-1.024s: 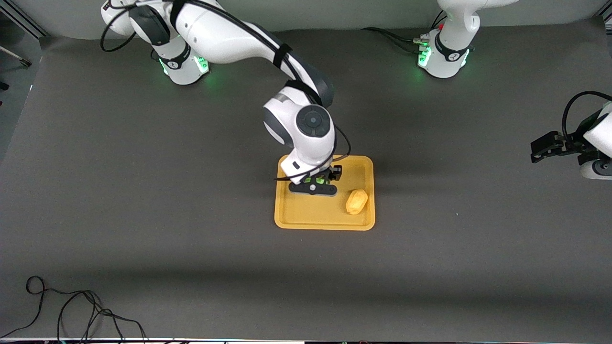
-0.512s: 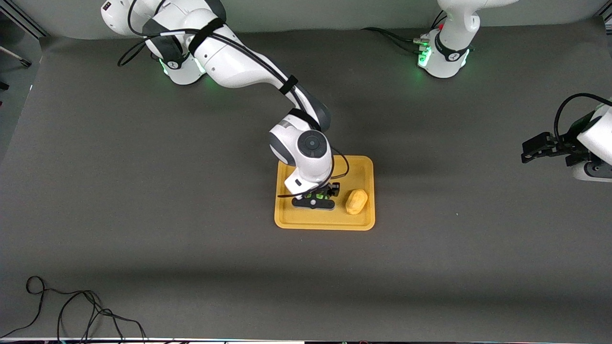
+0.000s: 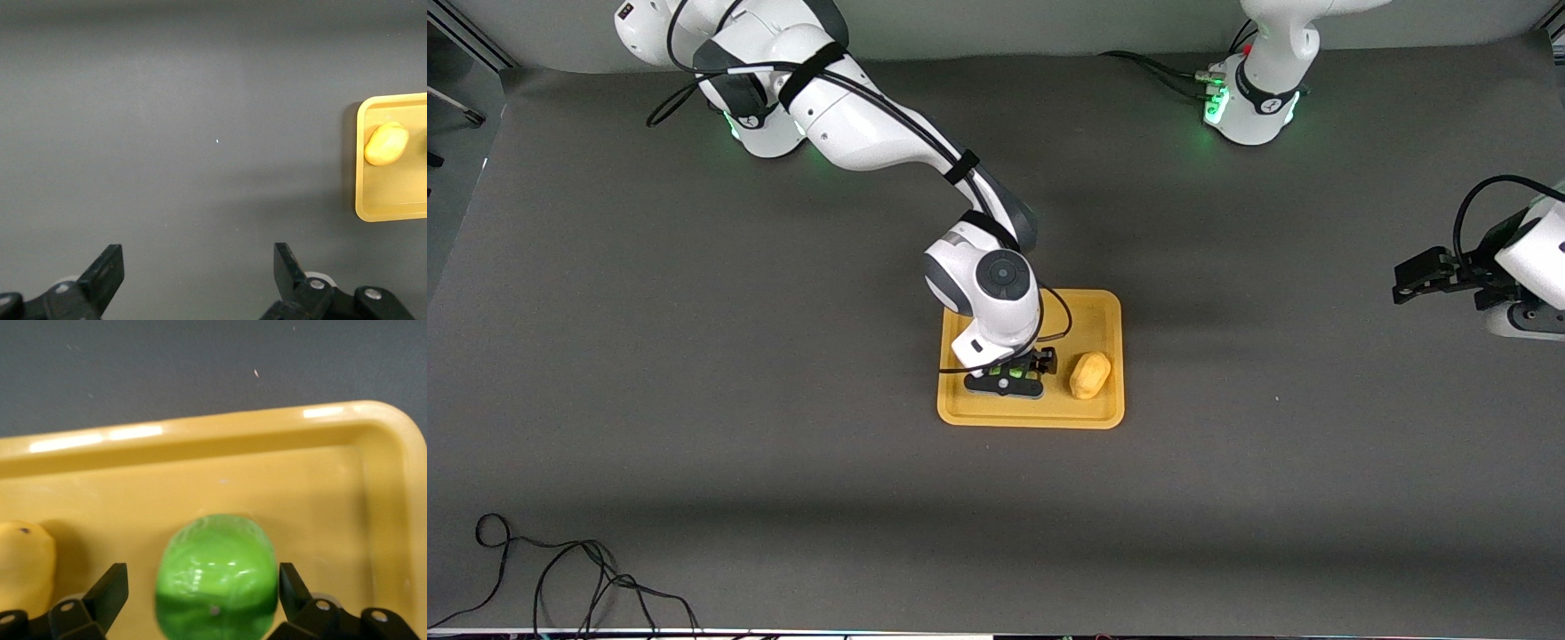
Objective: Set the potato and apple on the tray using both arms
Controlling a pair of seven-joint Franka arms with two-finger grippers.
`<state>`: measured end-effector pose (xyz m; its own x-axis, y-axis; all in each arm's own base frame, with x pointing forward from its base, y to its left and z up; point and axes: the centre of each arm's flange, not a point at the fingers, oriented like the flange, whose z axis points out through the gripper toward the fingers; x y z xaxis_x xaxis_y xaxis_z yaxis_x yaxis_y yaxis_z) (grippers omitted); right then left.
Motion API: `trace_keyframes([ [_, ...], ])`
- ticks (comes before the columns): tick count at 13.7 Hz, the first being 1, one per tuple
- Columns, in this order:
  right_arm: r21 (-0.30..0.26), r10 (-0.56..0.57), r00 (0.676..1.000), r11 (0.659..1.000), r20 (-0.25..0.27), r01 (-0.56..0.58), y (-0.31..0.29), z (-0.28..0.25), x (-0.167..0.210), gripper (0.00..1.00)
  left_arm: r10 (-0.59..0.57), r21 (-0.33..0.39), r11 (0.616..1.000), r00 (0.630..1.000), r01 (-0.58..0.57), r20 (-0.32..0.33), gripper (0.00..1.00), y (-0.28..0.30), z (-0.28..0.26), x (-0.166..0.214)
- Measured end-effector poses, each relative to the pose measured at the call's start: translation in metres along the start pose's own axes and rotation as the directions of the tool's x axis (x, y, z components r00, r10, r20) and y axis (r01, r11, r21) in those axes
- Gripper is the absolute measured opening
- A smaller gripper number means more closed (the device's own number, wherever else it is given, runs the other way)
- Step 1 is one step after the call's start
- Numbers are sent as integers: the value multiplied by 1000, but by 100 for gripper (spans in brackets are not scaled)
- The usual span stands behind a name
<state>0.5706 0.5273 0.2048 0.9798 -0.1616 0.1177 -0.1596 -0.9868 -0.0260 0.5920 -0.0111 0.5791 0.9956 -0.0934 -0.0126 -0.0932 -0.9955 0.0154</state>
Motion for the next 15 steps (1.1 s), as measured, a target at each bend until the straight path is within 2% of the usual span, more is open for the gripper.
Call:
trace_keyframes([
  [3, -13, 16, 1000, 1000, 10, -16, -5, -65, 8, 100, 0, 0, 1000, 1000, 0, -1, 100, 0, 1, 1],
  [7, -15, 40, 999, 999, 16, -39, 14, -223, 16, 100, 1, -1, 1000, 1000, -1, -4, 100, 0, 3, 3],
  [9, -32, 44, 999, 999, 28, -43, 35, -285, 14, 100, 1, -1, 1000, 1000, -1, -3, 100, 0, 4, 3],
  [12, -88, 9, 998, 996, 62, -3, 81, -343, 19, 100, 3, -1, 1000, 1000, -3, -4, 100, 1, 4, 3],
  [15, -108, -34, 996, 993, 77, 42, 139, -382, 42, 100, 1, -1, 1000, 1000, -1, -16, 100, -1, 8, 7],
])
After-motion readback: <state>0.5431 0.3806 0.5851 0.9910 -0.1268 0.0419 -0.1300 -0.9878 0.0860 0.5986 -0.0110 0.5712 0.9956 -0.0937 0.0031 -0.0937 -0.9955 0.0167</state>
